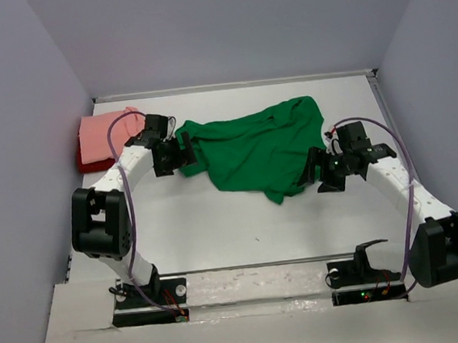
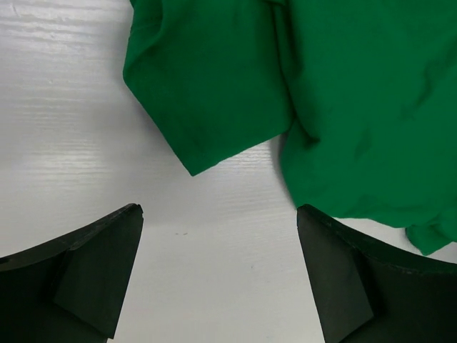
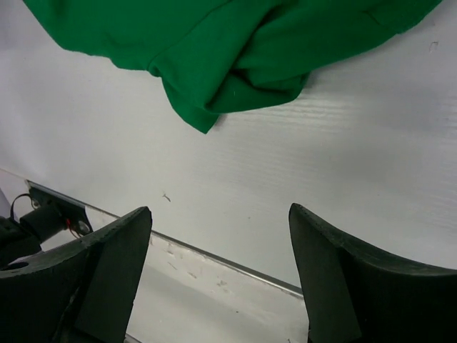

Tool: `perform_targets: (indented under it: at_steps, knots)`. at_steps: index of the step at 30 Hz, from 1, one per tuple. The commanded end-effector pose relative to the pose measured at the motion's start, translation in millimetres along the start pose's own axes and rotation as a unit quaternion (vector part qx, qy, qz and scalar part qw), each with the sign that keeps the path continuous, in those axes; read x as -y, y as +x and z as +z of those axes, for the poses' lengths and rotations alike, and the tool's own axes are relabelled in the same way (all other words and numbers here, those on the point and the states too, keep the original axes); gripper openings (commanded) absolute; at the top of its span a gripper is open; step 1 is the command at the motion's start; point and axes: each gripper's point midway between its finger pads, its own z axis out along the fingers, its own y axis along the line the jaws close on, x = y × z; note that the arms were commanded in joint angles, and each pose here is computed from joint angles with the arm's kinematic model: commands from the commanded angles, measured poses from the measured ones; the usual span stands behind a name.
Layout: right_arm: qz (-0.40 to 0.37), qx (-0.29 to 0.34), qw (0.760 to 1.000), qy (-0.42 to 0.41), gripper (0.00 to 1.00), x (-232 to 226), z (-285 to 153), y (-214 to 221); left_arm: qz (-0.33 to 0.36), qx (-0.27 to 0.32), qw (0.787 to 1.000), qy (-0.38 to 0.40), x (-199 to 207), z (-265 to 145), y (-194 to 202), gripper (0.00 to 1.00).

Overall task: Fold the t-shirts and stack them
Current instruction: Flatten the tshirt out

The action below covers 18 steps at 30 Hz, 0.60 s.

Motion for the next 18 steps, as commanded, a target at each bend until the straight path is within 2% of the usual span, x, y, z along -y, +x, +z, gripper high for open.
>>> perform_targets:
  at_steps: [1, 5, 11, 18]
  knots:
    - [-0.013, 0.038, 0.999, 0.008, 0.82, -4.8, -0.2, -27.6, 0.002, 0.035, 0.999, 0.037, 16.4, -10.8, -20.5, 0.99]
    - [0.012, 0.035, 0.999, -0.003, 0.82, -11.2, 6.1, -34.8, -0.001, 0.038, 0.999, 0.022, 11.1, -7.9, -21.0, 0.99]
    - [0.040, 0.026, 0.998, -0.049, 0.82, -25.7, 17.7, -39.3, -0.005, 0.009, 1.000, -0.018, -6.6, 5.7, -6.6, 0.99]
    - [0.027, 0.051, 0.997, -0.043, 0.83, -33.1, 11.2, -61.3, -0.010, -0.015, 0.998, -0.062, -26.8, 27.3, 6.9, 0.98]
